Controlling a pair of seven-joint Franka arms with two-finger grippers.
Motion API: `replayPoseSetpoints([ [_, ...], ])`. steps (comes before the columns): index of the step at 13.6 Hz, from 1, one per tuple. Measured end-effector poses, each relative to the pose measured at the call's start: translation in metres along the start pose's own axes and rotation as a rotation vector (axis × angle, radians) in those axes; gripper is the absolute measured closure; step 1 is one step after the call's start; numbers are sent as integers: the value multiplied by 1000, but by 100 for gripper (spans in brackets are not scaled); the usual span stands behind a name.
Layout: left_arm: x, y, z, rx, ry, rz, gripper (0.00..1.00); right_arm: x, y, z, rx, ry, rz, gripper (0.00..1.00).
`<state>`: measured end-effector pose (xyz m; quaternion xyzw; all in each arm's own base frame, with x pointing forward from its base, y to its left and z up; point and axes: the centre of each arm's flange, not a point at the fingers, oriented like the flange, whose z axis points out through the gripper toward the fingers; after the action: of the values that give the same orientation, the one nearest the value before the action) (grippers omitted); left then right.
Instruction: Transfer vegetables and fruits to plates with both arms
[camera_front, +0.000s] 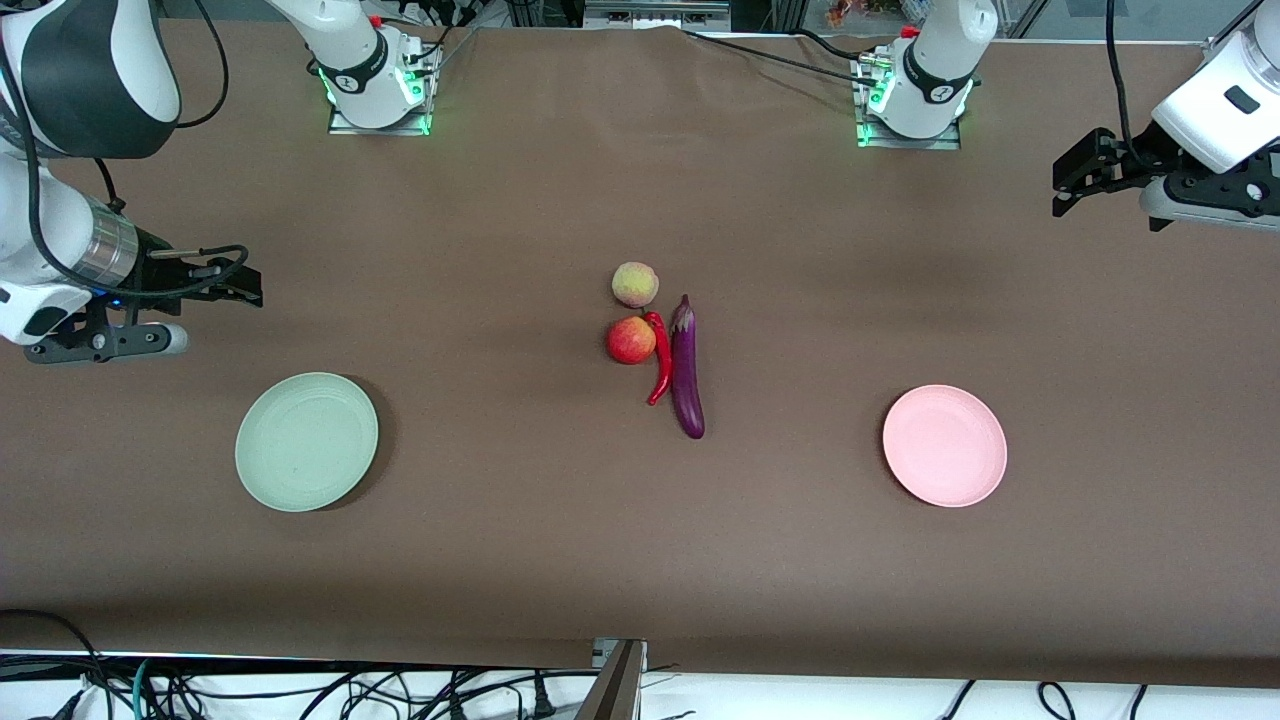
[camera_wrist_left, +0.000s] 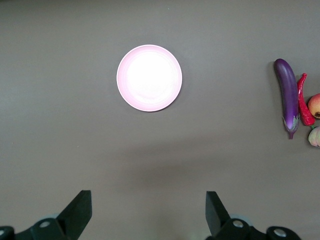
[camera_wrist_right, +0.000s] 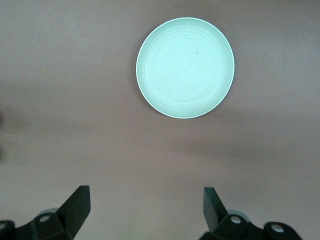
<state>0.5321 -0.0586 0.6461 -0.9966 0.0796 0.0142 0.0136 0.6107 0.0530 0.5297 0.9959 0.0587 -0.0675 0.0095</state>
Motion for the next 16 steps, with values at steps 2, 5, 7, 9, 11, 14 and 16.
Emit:
replayPoseSetpoints([
  [2,0,0,0,0,0,0,0,0,-1,0,9,0,3,0],
  [5,0,0,0,0,0,1,0,3,-13,7,72,-15,59,0],
  [7,0,1,0,0,0,1,0,11,-38,23,82,-32,51,0],
  [9,0,1,0,0,0,1,0,25,-83,51,78,-53,72,0],
  [11,0,1,0,0,0,2,0,32,-146,80,62,-65,117,0],
  [14,0,2,0,0,0,3,0,23,-253,121,37,-67,123,0],
  [16,0,2,0,0,0,3,0,12,-315,147,36,-41,186,0],
])
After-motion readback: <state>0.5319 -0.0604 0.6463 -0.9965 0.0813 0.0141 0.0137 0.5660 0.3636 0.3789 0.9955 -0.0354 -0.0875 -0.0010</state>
